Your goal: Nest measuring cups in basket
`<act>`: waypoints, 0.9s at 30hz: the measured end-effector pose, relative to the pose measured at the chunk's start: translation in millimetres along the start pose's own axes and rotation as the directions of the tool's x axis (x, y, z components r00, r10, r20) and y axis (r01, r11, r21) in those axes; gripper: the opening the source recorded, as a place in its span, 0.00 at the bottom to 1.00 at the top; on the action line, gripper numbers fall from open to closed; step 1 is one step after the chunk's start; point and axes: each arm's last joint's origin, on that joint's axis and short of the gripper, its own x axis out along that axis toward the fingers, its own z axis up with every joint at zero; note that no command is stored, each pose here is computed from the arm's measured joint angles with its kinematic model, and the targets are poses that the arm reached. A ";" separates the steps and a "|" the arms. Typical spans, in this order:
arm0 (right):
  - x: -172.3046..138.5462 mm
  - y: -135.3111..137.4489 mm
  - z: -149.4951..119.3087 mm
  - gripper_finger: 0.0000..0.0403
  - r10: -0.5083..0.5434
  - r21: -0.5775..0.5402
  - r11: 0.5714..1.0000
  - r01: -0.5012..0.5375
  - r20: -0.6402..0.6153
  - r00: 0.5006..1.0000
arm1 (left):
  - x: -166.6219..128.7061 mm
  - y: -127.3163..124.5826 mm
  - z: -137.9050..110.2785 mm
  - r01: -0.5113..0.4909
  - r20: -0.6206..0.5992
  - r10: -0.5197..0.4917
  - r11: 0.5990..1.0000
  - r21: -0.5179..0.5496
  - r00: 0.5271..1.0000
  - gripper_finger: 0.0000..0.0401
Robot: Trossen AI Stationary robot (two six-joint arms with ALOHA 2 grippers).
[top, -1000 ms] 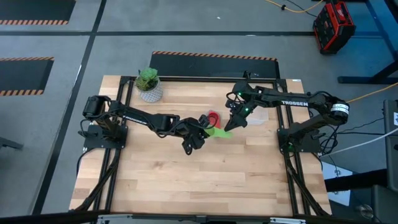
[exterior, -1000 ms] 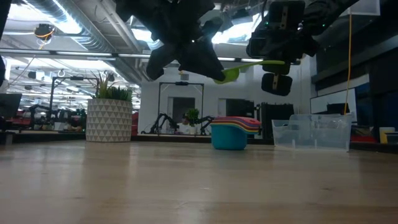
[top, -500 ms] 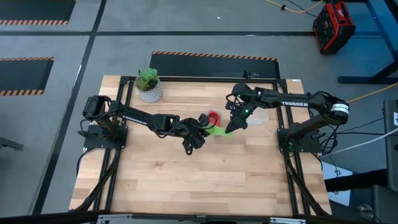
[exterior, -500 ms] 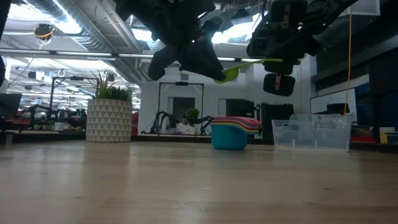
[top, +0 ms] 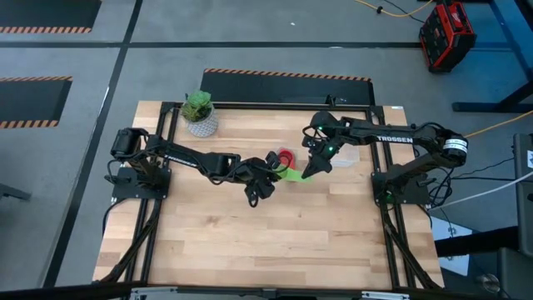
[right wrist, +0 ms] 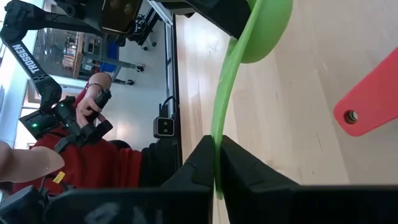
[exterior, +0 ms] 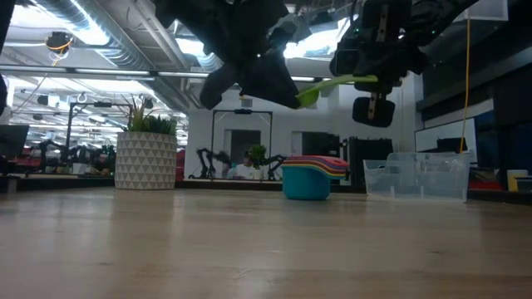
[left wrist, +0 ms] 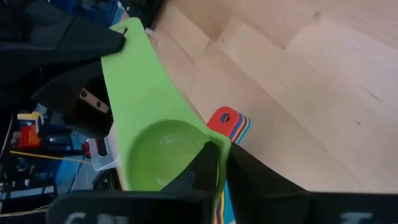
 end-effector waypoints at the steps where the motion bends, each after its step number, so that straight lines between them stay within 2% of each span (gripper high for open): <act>1: 0.0 0.2 0.1 0.03 0.000 -0.001 1.000 0.000 0.000 1.000 | 0.1 0.2 -0.1 -0.003 -0.001 0.003 1.000 -0.003 1.000 0.07; 8: -4.2 -2.1 1.2 0.02 -0.010 -0.007 1.000 0.010 0.017 1.000 | -0.5 -0.3 3.1 -0.014 0.011 0.014 1.000 -0.006 1.000 0.14; 16: -29.6 0.9 1.8 0.02 -0.043 -0.019 0.999 0.045 0.104 0.994 | -2.8 0.4 7.2 -0.134 -0.093 0.133 0.991 -0.003 0.987 0.13; 19: -42.1 2.8 0.9 0.02 -0.054 -0.018 0.998 0.058 0.145 0.988 | -4.0 -0.2 11.1 -0.148 -0.083 0.147 0.989 -0.003 0.986 0.12; 27: -79.5 2.5 -5.7 0.02 -0.188 0.022 0.982 0.190 0.279 0.942 | -7.1 -9.4 20.8 -0.119 -0.053 0.119 0.993 0.016 0.991 0.09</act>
